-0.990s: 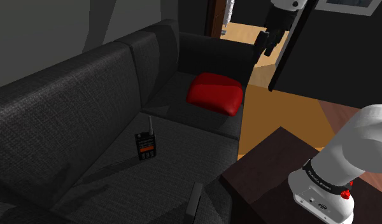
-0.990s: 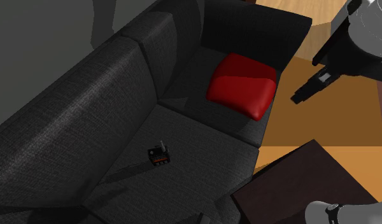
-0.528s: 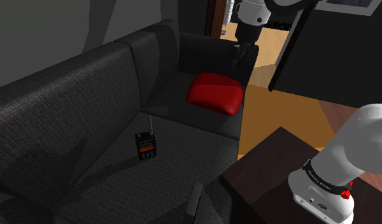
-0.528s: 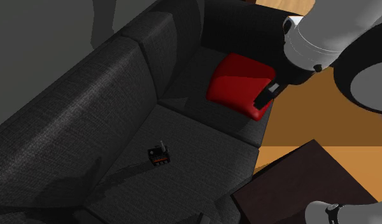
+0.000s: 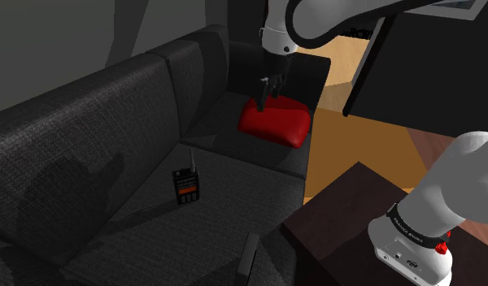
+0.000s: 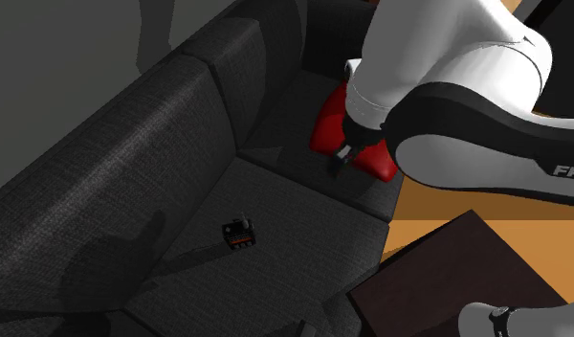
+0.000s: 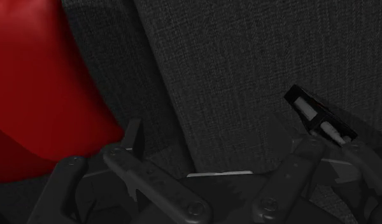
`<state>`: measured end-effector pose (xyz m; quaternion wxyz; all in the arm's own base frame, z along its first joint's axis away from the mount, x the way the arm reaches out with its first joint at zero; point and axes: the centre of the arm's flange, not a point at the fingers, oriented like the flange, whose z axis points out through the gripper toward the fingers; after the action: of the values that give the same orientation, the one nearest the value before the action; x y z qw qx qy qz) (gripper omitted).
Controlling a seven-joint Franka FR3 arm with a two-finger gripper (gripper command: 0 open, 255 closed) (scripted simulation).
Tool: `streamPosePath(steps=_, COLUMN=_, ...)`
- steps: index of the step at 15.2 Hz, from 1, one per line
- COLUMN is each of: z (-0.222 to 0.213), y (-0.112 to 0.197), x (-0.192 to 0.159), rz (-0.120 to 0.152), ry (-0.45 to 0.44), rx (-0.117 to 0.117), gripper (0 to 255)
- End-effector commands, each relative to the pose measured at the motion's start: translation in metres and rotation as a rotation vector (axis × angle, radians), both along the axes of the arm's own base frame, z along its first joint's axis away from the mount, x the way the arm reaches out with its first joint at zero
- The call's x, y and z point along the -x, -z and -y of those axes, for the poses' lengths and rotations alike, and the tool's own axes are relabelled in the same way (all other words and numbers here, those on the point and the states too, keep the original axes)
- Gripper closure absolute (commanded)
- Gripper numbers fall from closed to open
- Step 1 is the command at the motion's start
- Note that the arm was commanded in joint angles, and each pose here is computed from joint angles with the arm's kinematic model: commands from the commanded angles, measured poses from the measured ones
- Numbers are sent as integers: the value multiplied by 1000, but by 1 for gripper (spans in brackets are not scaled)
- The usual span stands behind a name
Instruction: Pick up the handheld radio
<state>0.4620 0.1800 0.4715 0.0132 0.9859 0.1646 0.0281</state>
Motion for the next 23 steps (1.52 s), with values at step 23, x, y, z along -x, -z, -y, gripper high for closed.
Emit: streamPosePath(steps=23, z=-256, y=166, x=-81, rz=-100, ry=-365, rx=-7, gripper=0)
